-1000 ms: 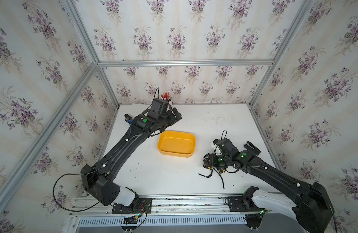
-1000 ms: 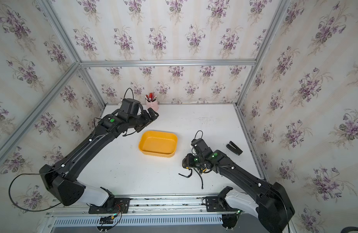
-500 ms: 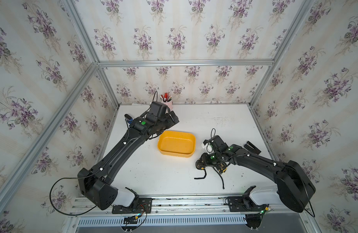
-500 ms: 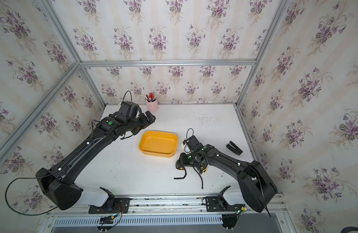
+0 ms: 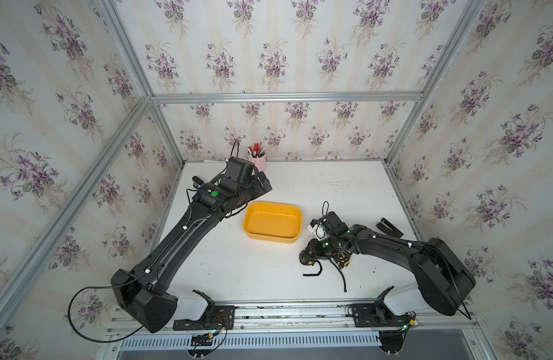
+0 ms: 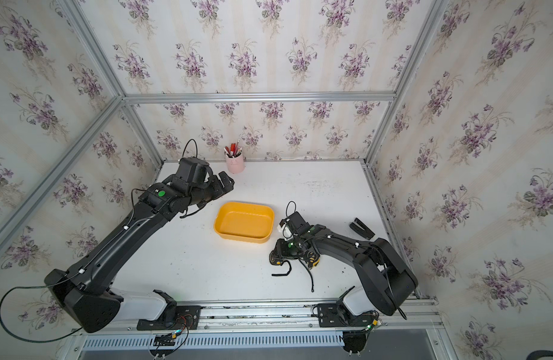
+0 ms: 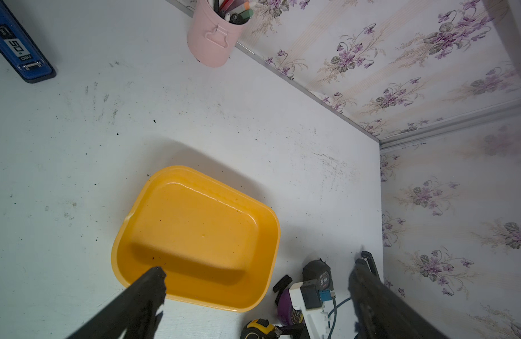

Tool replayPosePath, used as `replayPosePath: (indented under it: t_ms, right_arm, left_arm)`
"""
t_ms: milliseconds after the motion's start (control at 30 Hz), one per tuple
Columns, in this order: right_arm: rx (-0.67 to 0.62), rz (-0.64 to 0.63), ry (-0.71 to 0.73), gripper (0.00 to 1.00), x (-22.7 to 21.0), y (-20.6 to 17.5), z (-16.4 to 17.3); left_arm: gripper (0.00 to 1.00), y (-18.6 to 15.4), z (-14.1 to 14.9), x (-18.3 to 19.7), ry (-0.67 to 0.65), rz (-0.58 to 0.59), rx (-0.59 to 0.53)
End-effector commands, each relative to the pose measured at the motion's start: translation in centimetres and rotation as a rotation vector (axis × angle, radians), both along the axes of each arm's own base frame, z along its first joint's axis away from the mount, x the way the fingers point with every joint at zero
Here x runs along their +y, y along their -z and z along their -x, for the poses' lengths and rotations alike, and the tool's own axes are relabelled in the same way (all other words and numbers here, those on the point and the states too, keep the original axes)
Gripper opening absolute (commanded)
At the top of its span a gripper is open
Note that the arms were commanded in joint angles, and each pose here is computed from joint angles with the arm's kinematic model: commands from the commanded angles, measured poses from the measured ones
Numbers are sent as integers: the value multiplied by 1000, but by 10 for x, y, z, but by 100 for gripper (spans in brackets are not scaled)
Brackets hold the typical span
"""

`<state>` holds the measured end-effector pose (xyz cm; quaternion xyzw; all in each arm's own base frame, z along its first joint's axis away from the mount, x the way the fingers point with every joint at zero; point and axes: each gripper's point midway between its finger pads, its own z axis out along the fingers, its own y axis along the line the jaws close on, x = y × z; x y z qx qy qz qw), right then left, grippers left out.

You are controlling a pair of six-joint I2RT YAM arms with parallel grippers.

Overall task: Take the tape measure out of the storage box
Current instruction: Place the tape measure at the center of the board.

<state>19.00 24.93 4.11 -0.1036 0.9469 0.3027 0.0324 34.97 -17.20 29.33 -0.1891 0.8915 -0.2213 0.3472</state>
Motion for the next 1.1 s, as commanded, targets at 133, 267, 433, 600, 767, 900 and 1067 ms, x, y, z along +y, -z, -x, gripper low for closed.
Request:
replayPosePath:
  t_ms: [133, 267, 433, 600, 767, 900, 1067]
  right_arm:
    - [-19, 63, 11, 50, -12, 8, 1]
    - [-43, 82, 27, 61, -17, 4, -1]
    - [-86, 85, 45, 70, -21, -9, -6]
    - [-122, 118, 70, 76, -31, -26, -5]
    - [-181, 136, 102, 80, -41, -48, -9]
    - [-323, 112, 160, 80, -42, -85, -32]
    - [-734, 109, 404, 81, -70, -167, -90]
  left_arm:
    - [100, 1, -1, 3, 1, -28, -11]
    - [100, 2, -1, 4, 1, -31, -13]
    - [100, 3, 0, 4, 1, -33, -18]
    - [100, 4, 1, 11, -5, -64, -26]
    - [100, 2, 2, 23, -29, -87, -51]
    - [100, -6, 2, 38, -56, -132, -101]
    - [100, -16, -4, 65, -33, -362, -267]
